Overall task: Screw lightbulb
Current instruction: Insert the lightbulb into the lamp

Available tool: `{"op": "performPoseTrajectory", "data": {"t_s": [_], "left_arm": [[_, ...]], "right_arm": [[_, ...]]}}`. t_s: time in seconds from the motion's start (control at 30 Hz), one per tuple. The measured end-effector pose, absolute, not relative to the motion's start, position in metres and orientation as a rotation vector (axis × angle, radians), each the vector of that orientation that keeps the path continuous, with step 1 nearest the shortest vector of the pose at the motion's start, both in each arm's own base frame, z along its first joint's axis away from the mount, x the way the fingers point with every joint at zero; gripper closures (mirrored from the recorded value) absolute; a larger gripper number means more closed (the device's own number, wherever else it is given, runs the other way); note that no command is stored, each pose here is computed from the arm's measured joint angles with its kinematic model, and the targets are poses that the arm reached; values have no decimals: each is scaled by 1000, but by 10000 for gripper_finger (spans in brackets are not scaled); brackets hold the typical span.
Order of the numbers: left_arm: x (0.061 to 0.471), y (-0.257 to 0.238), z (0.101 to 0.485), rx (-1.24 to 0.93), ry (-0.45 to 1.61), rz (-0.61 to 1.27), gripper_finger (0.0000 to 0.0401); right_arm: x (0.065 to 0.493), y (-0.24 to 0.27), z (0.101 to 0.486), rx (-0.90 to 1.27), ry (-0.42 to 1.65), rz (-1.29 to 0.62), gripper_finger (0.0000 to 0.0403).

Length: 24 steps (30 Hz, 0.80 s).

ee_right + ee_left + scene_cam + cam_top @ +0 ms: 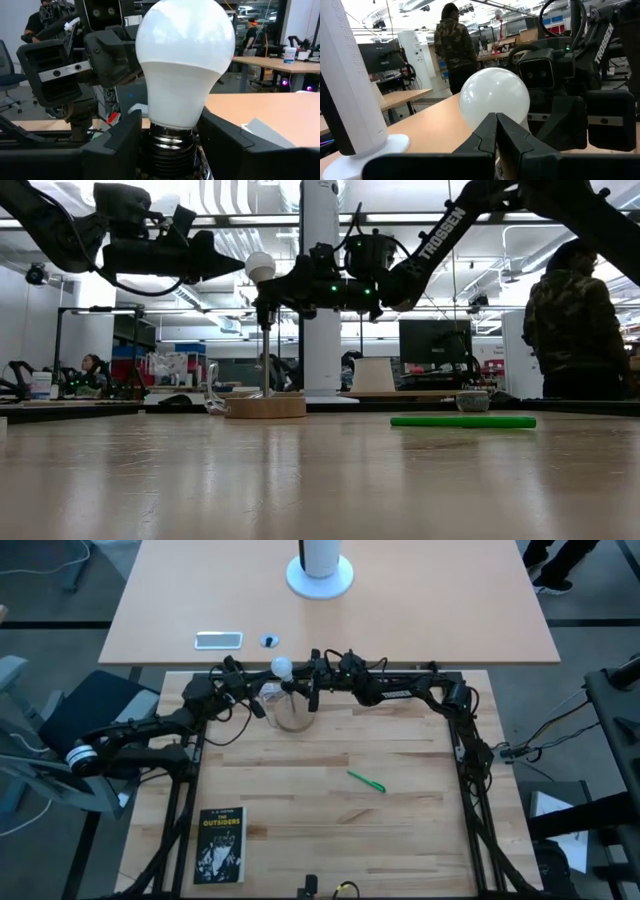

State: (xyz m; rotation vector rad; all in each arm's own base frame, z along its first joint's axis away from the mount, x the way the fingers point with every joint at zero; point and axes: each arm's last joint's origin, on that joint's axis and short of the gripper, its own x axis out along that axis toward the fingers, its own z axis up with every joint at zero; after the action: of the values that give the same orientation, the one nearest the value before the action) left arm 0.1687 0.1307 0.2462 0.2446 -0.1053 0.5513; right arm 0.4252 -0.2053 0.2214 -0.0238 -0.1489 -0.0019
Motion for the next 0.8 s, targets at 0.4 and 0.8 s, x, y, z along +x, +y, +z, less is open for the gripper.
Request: {"op": "performPoseTrajectory", "data": {"t_s": [0.4,0.8], "left_arm": [[169,131,247,255,-113,553,401],[169,131,248,267,-111,554,401]], "right_arm": [[425,-205,221,-23,-136,-3,219],[421,-203,232,-36,-94,-6,206]]}}
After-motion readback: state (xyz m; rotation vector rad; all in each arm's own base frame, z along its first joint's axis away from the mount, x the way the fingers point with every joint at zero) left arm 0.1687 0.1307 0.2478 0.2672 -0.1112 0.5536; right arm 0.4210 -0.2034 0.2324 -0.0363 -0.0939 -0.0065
